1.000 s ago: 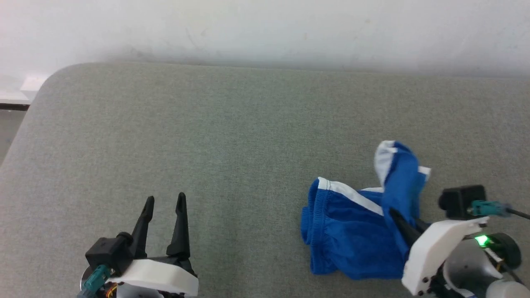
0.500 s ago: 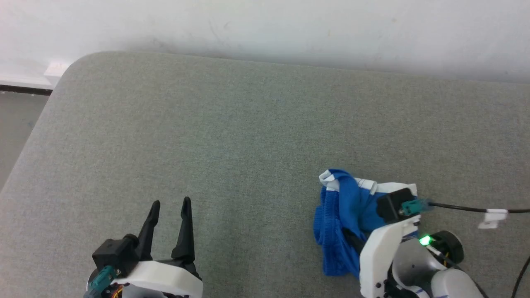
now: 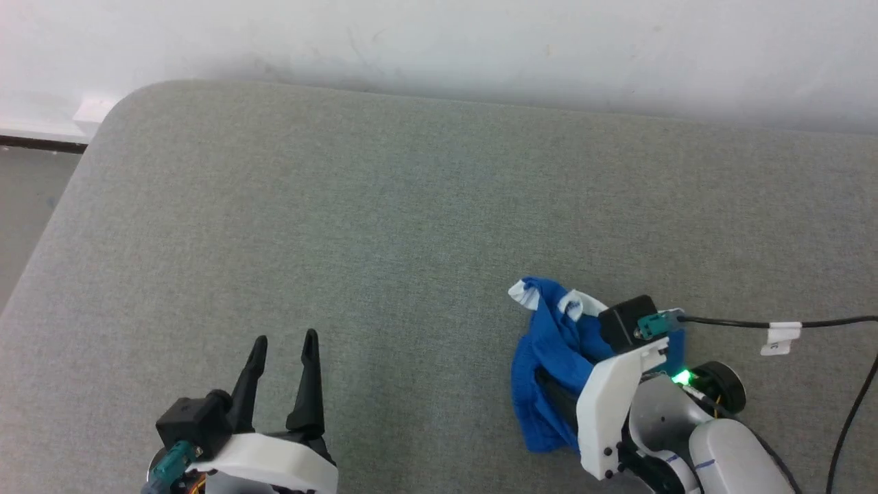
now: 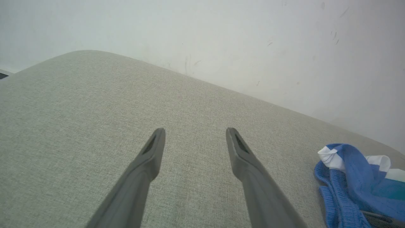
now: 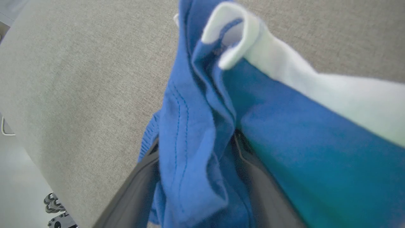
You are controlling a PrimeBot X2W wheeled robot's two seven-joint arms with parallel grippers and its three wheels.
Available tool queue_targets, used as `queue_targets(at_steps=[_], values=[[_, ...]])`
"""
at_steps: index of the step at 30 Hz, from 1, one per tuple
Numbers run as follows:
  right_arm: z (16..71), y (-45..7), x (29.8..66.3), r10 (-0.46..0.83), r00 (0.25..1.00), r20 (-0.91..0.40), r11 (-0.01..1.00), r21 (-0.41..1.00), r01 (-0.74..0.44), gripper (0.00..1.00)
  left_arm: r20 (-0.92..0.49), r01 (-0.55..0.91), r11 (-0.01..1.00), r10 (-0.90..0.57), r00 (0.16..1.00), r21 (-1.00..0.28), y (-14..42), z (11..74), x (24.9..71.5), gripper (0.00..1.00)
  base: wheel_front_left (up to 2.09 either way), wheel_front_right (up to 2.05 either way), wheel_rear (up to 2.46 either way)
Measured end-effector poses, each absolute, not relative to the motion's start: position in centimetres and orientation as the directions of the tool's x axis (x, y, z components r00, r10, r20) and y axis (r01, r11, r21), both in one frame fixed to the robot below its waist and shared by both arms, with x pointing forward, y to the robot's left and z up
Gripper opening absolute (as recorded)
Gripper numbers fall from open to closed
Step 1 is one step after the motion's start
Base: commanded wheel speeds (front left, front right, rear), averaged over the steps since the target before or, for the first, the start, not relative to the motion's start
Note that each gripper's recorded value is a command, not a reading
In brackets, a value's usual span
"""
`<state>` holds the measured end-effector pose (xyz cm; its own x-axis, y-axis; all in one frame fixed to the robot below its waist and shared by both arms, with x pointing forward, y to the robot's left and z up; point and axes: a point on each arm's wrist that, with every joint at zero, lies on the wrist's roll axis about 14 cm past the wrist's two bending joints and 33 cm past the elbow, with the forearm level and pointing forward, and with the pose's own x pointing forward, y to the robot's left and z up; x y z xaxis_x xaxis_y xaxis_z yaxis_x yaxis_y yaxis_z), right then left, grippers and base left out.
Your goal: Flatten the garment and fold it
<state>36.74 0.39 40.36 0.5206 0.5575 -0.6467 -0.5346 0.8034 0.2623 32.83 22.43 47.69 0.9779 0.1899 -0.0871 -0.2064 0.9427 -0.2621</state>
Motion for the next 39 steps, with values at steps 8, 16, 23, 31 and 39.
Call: queue_targets(at_steps=[8, 16, 23, 31, 39], values=[[45.5, -3.0, 38.8, 0.523, 0.680, -0.515, 0.851, 0.263, -0.455, 1.00, -0.081, -0.181, 0.946, 0.165, 0.983, -0.270, 21.7, 47.8, 33.4, 1.00, 0.00, 0.00, 0.00], [45.4, -10.2, 38.2, 0.349, 0.771, -0.533, 0.937, 0.221, -0.271, 1.00, -0.089, -0.162, 0.949, 0.143, 0.986, -0.269, 21.2, 47.5, 34.1, 1.00, 0.00, 0.00, 0.00], [42.2, -10.6, 37.3, 0.343, 0.718, -0.606, 0.938, 0.260, -0.229, 1.00, -0.103, -0.155, 0.953, 0.132, 0.986, -0.262, 21.1, 47.0, 34.6, 1.00, 0.00, 0.00, 0.00], [38.9, -8.3, 37.5, 0.397, 0.639, -0.659, 0.917, 0.309, -0.251, 1.00, -0.097, -0.160, 0.955, 0.140, 0.985, -0.251, 21.6, 47.3, 34.6, 1.00, 0.00, 0.00, 0.00], [38.1, -8.1, 38.3, 0.396, 0.640, -0.658, 0.917, 0.318, -0.240, 0.00, -0.093, -0.151, 0.956, 0.131, 0.987, -0.250, 21.4, 47.4, 34.6, 1.00, 0.00, 0.00, 0.00]])
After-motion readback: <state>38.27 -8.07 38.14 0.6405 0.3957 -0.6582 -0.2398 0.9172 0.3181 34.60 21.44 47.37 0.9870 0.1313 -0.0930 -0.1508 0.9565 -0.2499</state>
